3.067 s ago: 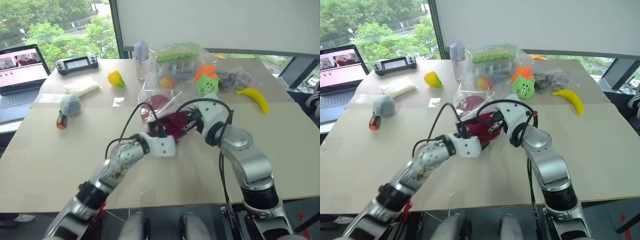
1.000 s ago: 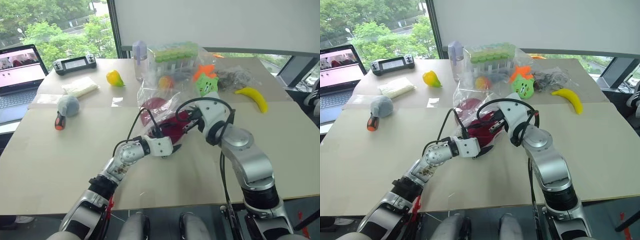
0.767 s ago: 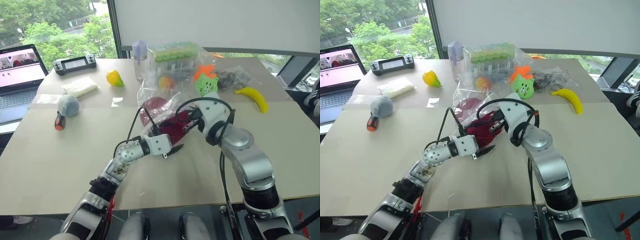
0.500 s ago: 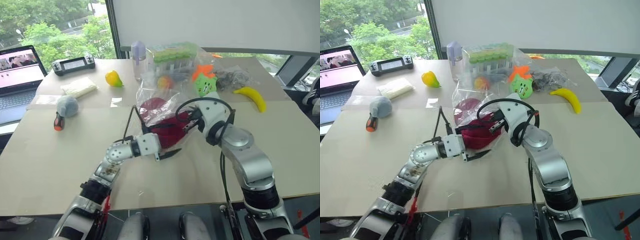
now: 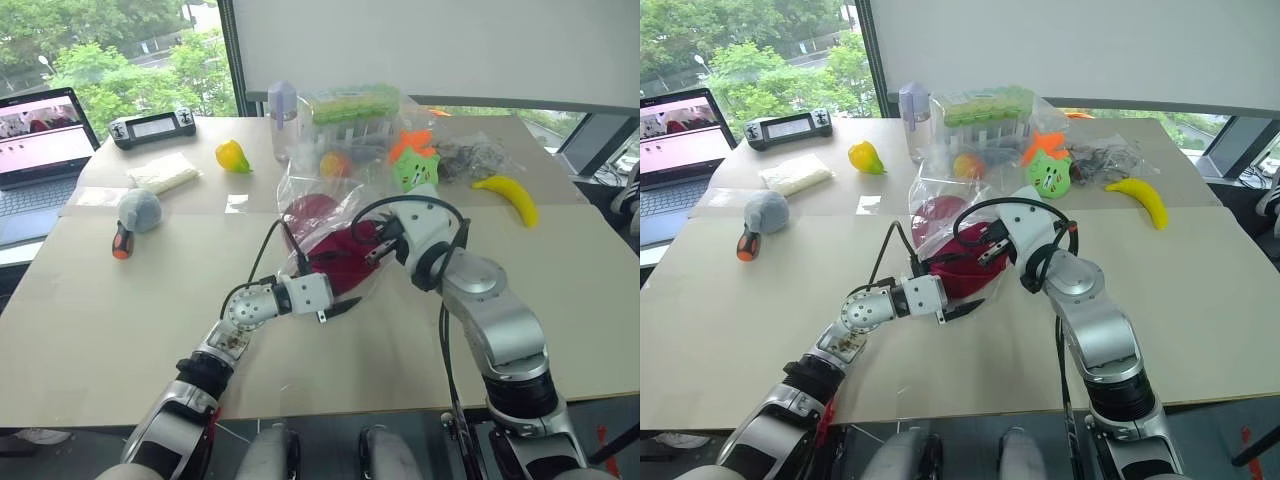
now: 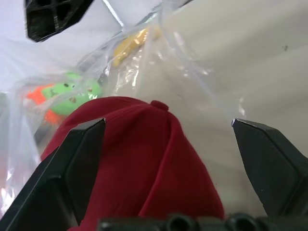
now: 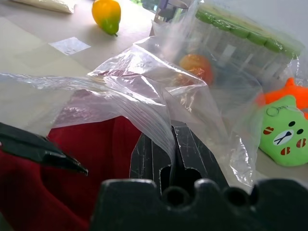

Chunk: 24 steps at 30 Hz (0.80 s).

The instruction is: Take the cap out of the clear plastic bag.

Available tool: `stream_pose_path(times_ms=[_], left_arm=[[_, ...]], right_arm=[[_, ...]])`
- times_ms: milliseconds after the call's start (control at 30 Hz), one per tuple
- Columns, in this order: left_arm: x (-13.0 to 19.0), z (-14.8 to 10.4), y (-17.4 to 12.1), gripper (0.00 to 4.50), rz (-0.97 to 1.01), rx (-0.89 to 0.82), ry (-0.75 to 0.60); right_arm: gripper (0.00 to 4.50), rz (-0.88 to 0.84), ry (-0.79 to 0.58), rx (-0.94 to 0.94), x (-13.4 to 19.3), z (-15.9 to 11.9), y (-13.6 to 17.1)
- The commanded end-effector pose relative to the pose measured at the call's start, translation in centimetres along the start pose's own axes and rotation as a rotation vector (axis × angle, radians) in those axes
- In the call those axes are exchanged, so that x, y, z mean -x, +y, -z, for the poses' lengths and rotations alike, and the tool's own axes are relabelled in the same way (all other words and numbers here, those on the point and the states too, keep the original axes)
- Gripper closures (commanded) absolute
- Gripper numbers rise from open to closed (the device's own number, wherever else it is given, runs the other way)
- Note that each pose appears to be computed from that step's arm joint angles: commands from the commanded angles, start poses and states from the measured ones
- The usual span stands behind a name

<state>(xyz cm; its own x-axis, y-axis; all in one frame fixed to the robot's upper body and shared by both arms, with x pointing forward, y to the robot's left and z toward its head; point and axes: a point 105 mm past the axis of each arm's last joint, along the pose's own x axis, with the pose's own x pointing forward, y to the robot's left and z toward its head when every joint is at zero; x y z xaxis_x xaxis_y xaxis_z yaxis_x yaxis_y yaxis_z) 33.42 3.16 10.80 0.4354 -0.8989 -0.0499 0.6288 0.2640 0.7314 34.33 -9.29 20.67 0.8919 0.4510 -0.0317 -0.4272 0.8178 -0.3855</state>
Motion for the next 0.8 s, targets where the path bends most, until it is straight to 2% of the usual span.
stream_pose_path(times_ms=[33,333,467,500,800], left_arm=[[-0.4,-0.1,1.1,0.00,-0.047,-0.149,0.054],[-0.8,0.7,2.8,0.00,-0.115,-0.170,0.162],[-0.8,0.9,2.4,0.95,-0.095,-0.155,0.181],[-0.8,0.9,2.2,1.45,-0.090,-0.153,0.181],[-0.7,0.5,1.9,4.46,-0.075,-0.119,0.163]], right_arm=[[4.47,0.033,-0.055,0.021,0.4,-1.4,-0.7],[4.47,0.034,-0.055,0.019,0.4,-1.4,-0.7],[4.50,0.034,-0.056,0.021,0.4,-1.4,-0.8],[4.50,0.033,-0.056,0.021,0.3,-1.4,-0.8],[4.50,0.031,-0.057,0.024,0.3,-1.5,-0.8]])
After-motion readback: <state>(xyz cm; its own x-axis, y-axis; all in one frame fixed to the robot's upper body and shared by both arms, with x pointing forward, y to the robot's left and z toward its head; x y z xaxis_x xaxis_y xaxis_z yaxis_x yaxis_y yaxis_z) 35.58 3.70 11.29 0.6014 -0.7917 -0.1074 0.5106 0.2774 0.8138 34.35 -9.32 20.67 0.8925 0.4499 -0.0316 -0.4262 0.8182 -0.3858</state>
